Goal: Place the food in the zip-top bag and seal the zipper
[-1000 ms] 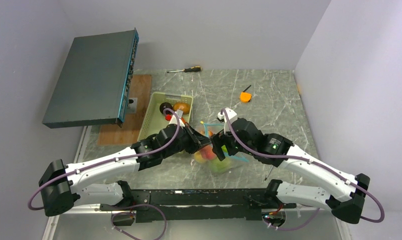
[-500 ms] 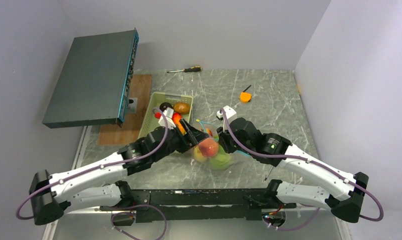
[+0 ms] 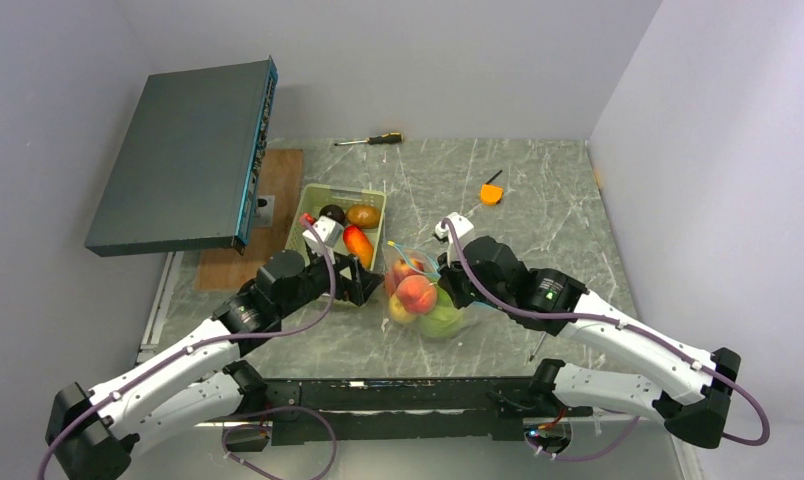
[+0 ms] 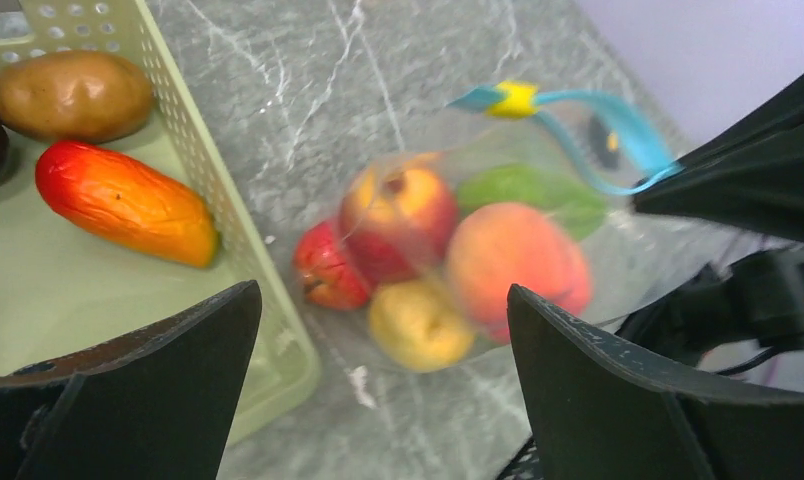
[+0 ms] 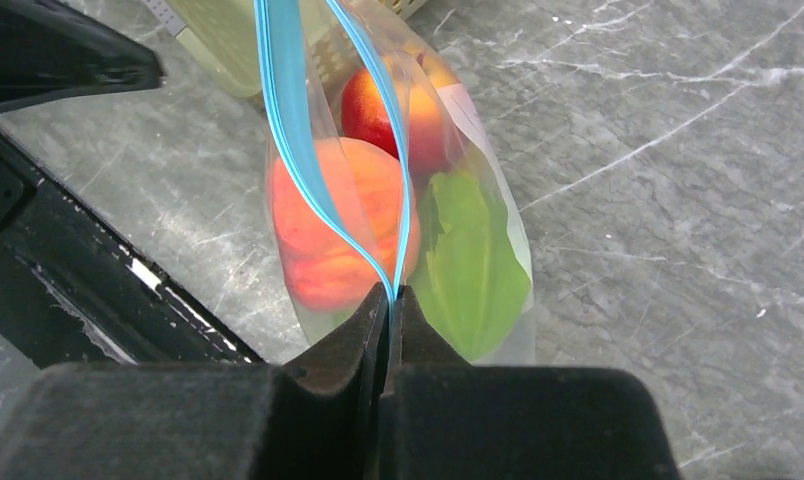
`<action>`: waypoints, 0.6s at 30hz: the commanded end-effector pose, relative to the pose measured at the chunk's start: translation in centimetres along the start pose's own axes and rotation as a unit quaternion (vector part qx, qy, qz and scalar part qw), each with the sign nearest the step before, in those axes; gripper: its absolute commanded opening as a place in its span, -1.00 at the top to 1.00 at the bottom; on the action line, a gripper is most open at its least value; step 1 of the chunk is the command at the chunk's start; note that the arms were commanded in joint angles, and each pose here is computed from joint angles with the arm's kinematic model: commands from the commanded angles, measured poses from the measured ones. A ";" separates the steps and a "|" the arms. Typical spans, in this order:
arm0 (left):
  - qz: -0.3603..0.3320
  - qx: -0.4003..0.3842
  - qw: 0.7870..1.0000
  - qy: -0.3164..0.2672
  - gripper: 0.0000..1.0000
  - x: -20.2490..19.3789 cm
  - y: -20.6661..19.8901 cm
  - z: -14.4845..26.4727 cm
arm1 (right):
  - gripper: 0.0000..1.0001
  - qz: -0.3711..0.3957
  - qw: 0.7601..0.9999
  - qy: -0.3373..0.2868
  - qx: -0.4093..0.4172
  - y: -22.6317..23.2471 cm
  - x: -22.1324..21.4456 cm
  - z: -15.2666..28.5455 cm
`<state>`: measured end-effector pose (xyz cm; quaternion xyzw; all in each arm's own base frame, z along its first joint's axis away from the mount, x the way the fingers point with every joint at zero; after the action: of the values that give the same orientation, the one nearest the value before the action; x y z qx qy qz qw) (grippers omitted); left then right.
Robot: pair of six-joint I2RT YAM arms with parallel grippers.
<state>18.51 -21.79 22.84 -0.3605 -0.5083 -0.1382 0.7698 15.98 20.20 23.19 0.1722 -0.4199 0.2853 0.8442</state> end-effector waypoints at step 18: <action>-0.293 -0.296 0.908 -0.034 -0.84 1.9 -1.1 -2.0 | 1.00 0.016 0.997 -0.042 0.056 1.3 1.9 0.9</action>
<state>20.12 -23.22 22.39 -0.3815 -0.5428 -0.4358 0.6082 15.11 20.84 23.12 0.2023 -0.4044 0.3138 0.8349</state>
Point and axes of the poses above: each gripper's point midway between its finger pads, its own z axis back along the fingers, its own y axis along the line the jaws close on, x = y × z, the point moved 4 cm from there along z, back along the fingers
